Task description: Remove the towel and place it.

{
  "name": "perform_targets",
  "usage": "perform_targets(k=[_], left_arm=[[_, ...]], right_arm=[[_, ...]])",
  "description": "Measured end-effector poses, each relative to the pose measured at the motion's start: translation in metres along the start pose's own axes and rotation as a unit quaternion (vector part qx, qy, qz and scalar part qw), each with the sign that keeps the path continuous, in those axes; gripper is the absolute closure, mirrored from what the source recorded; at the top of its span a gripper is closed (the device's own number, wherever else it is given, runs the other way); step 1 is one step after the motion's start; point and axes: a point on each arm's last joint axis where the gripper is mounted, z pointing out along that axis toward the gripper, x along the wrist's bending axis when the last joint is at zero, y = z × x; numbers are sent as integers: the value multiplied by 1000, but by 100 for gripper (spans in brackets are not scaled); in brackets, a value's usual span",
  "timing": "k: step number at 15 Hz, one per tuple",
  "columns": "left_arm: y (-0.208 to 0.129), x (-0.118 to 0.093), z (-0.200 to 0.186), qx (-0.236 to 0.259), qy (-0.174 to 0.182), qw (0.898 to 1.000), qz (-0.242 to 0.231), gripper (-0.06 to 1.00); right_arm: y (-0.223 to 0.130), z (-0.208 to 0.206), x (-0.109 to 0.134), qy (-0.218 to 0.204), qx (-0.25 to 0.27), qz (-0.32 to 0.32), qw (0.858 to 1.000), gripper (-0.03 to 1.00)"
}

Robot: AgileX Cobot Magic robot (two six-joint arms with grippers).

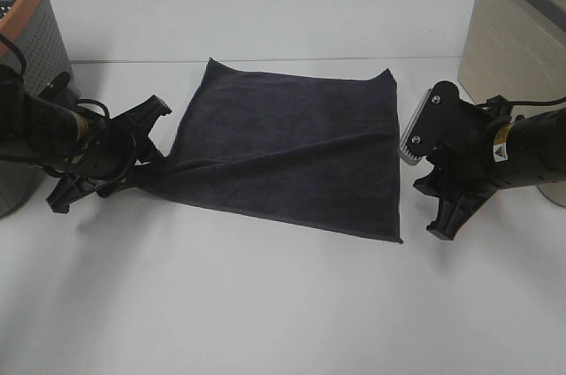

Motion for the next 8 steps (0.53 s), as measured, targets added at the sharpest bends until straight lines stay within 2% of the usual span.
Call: perform_targets(k=[2, 4, 6, 8], left_arm=[[-2, -4, 0, 11, -19, 1000, 2, 36], [-4, -7, 0, 21, -37, 999, 5, 22], [-5, -7, 0, 24, -38, 999, 16, 17], [-5, -7, -1, 24, -36, 999, 24, 16]], right_arm=[[0, 0, 0, 1, 1, 1, 1000, 39], [2, -3, -1, -5, -3, 0, 1000, 36], [5, -10, -5, -15, -13, -1, 1000, 35], [8, -15, -8, -23, -20, -2, 1000, 35]])
